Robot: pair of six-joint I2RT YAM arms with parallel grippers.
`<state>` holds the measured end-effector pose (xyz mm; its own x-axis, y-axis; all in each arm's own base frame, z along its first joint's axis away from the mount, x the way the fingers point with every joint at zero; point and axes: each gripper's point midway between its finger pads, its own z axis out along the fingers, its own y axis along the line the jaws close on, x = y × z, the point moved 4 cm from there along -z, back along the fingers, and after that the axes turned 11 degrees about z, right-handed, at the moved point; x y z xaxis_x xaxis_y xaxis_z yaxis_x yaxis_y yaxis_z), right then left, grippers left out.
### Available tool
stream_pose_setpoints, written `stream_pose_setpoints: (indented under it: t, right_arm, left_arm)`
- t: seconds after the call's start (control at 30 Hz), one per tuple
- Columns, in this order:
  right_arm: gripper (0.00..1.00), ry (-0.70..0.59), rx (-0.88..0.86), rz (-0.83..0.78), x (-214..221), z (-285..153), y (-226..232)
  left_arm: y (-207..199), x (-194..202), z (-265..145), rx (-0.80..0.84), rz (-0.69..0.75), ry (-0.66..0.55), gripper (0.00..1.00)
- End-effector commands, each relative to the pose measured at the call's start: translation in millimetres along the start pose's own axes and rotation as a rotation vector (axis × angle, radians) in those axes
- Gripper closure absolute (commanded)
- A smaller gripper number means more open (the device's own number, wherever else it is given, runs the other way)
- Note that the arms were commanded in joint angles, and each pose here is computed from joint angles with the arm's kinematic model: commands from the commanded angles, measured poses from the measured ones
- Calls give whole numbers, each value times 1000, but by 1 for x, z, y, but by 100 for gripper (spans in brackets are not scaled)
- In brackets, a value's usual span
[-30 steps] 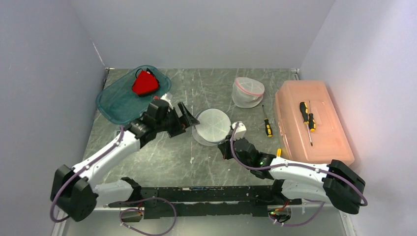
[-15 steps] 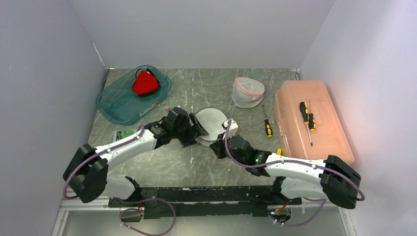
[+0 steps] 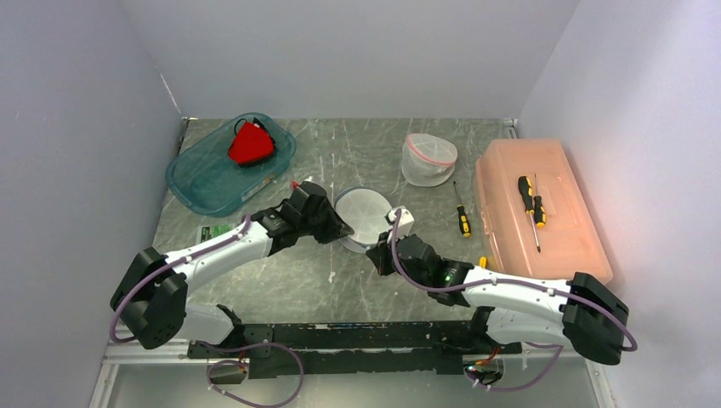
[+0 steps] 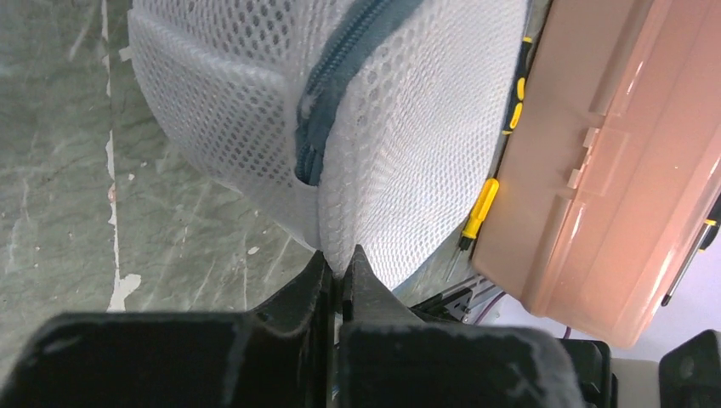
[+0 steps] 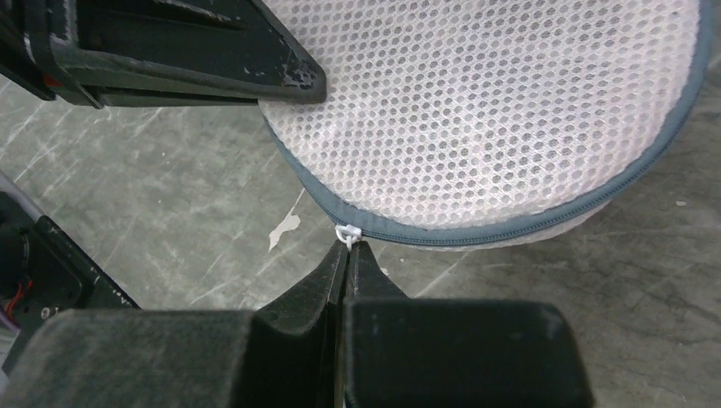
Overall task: Unzip the laundry bag and remove the bra
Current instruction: Unzip the laundry bag at the center of the board.
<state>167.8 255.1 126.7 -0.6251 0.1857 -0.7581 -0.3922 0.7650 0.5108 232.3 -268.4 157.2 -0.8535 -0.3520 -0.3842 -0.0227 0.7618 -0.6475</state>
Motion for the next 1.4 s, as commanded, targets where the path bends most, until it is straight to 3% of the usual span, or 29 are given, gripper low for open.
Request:
stream_pose_setpoints:
  t: [0.0, 0.23, 0.53, 0.7, 0.87, 1.03, 1.13, 1.17, 1.2, 1.23, 1.3, 1.37]
  right_arm:
    - [100, -47, 67, -31, -18, -8, -2]
    - [100, -68, 209, -15, -22, -12, -27]
    - [100, -92, 168, -47, -31, -24, -24]
    - [100, -75, 47, -134, -34, -32, 2]
    - [100, -106, 22, -160, -33, -29, 24]
    - [100, -153, 76, -89, -25, -14, 18]
    - [100, -135, 122, -69, -15, -4, 10]
    - [100, -129, 128, -65, -12, -3, 9]
    - [100, -123, 127, -62, -10, -1, 9]
    - [100, -116, 124, -60, -8, -1, 8]
    - [100, -112, 122, -59, -7, 0, 9]
    - [100, -110, 117, -56, -8, 0, 10]
  left_arm:
    - [-13, -19, -7, 1, 88, -67, 97]
    - [-14, -23, -9, -2, 190, -57, 97]
    - [-15, -31, -10, 54, 303, -24, 97]
    - [-48, -42, -14, 280, 495, 34, 97]
    - [-76, -60, -17, 326, 688, 97, 97]
    - [-70, -73, 8, 293, 738, 150, 95]
    - [-52, -65, 21, 264, 694, 185, 83]
    - [-47, -61, 23, 259, 678, 188, 73]
    - [-43, -59, 23, 249, 661, 183, 52]
    - [-39, -57, 21, 235, 646, 173, 39]
    - [-32, -56, 13, 196, 616, 144, 22]
    - [-26, -54, 1, 161, 568, 117, 14]
